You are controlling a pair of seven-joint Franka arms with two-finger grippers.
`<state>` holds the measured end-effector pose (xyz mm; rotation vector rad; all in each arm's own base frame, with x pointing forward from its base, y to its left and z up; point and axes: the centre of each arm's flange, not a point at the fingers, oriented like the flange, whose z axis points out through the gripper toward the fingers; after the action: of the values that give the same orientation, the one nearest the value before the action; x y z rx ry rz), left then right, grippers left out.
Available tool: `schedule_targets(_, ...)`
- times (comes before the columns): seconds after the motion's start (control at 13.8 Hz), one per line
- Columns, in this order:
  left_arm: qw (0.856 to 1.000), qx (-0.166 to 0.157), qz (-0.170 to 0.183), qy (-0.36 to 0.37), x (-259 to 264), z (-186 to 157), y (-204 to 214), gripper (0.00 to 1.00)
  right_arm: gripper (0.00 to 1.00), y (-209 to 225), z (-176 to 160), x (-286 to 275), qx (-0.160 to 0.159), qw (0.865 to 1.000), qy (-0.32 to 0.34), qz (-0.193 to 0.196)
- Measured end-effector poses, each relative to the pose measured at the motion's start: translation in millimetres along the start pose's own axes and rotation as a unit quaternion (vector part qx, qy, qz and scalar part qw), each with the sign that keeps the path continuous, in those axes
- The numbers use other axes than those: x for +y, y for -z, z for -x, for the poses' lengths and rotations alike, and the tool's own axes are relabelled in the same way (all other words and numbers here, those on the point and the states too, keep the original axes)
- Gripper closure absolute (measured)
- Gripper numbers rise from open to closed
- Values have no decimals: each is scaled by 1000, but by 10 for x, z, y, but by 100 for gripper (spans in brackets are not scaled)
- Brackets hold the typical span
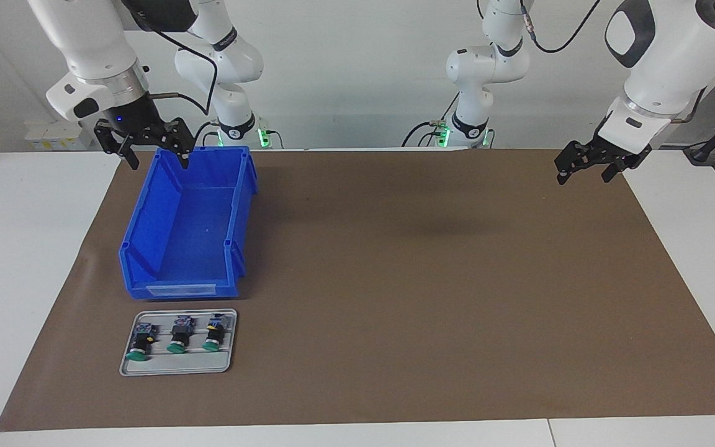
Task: Place and press button with both arms
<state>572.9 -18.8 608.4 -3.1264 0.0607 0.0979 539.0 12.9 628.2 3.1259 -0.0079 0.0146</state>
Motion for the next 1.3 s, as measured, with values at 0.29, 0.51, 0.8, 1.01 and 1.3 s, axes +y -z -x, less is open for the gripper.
schedule_targets(0.29, 1000, 0, 0, 0, 0, 0, 0, 0, 0, 1, 0, 50, 0, 1000, -5, 0)
schedule_targets(0.51, 1000, 0, 0, 0, 0, 0, 0, 0, 0, 1, 1, 81, 0, 1000, -7, 0)
schedule_targets(0.8, 1000, 0, 0, 0, 0, 0, 0, 0, 1, 12, -62, 88, 22, 1000, -8, -1)
schedule_targets(1.01, 1000, 0, 0, 0, 0, 0, 0, 0, 5, -182, -305, 84, 51, 999, -8, -2)
schedule_targets(1.3, 1000, 0, 0, 0, 0, 0, 0, 0, 5, -744, -851, 100, 68, 998, -9, -5)
